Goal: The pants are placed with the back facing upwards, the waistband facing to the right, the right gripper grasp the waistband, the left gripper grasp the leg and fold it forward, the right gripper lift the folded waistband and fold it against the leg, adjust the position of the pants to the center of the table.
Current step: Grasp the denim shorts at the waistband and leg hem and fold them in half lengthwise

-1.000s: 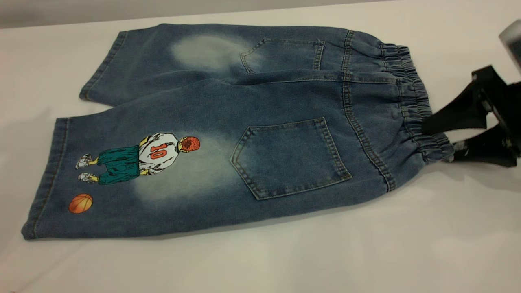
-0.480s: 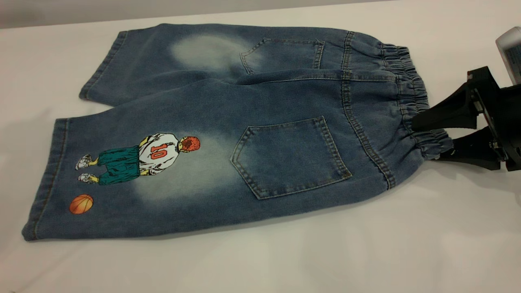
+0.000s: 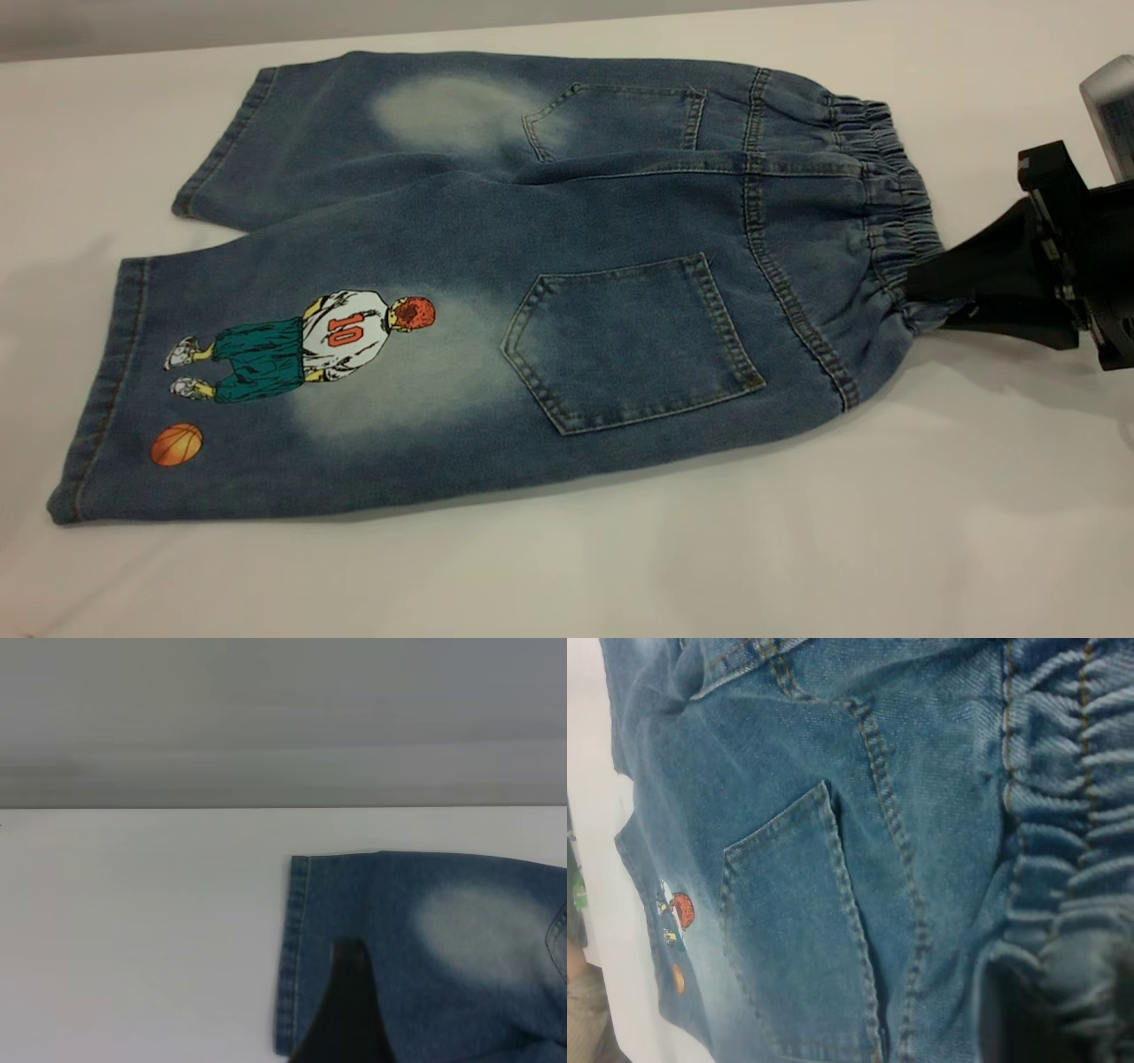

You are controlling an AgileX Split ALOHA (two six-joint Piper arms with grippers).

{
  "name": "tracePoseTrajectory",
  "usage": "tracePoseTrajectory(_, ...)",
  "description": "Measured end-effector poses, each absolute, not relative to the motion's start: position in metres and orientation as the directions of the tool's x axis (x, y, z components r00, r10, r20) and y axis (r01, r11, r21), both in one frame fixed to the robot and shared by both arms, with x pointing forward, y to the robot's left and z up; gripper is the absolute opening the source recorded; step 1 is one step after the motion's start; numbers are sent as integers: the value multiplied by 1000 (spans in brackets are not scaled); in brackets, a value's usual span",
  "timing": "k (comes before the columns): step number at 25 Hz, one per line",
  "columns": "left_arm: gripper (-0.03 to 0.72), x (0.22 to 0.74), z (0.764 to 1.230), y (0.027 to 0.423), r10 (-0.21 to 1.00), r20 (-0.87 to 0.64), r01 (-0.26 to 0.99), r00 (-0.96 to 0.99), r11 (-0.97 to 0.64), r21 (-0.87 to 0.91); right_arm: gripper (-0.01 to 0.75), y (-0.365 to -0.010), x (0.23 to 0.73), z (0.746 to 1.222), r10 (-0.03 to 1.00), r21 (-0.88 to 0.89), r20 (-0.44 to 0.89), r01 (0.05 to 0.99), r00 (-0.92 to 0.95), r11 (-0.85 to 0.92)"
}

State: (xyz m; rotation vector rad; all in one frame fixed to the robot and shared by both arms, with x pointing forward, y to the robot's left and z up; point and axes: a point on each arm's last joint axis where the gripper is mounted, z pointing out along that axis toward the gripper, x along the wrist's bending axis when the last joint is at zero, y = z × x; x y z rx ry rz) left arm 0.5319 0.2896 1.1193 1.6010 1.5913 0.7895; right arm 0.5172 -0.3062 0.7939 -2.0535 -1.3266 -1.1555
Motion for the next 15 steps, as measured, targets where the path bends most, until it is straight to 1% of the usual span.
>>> tracePoseTrajectory(1, 546, 532, 1119, 290, 996, -71, 546, 45, 35, 837, 85, -306, 517, 794, 529, 78, 826, 891, 193, -447)
tracePoseTrajectory(3, 546, 532, 1119, 290, 996, -71, 546, 45, 35, 837, 41, -306, 517, 794, 529, 78, 826, 891, 193, -447)
tracePoseTrajectory(7, 546, 532, 1119, 290, 996, -71, 547, 45, 35, 837, 36, -306, 517, 794, 530, 79, 826, 892, 191, -445)
tracePoseTrajectory(10, 546, 532, 1119, 290, 996, -71, 547, 45, 35, 836, 36, -308, 522, 800, 551, 112, 818, 892, 168, -438)
tracePoseTrajectory(15, 546, 531, 1118, 289, 996, -72, 560, 46, 34, 828, 36, -313, 525, 822, 642, 213, 763, 905, 81, -368)
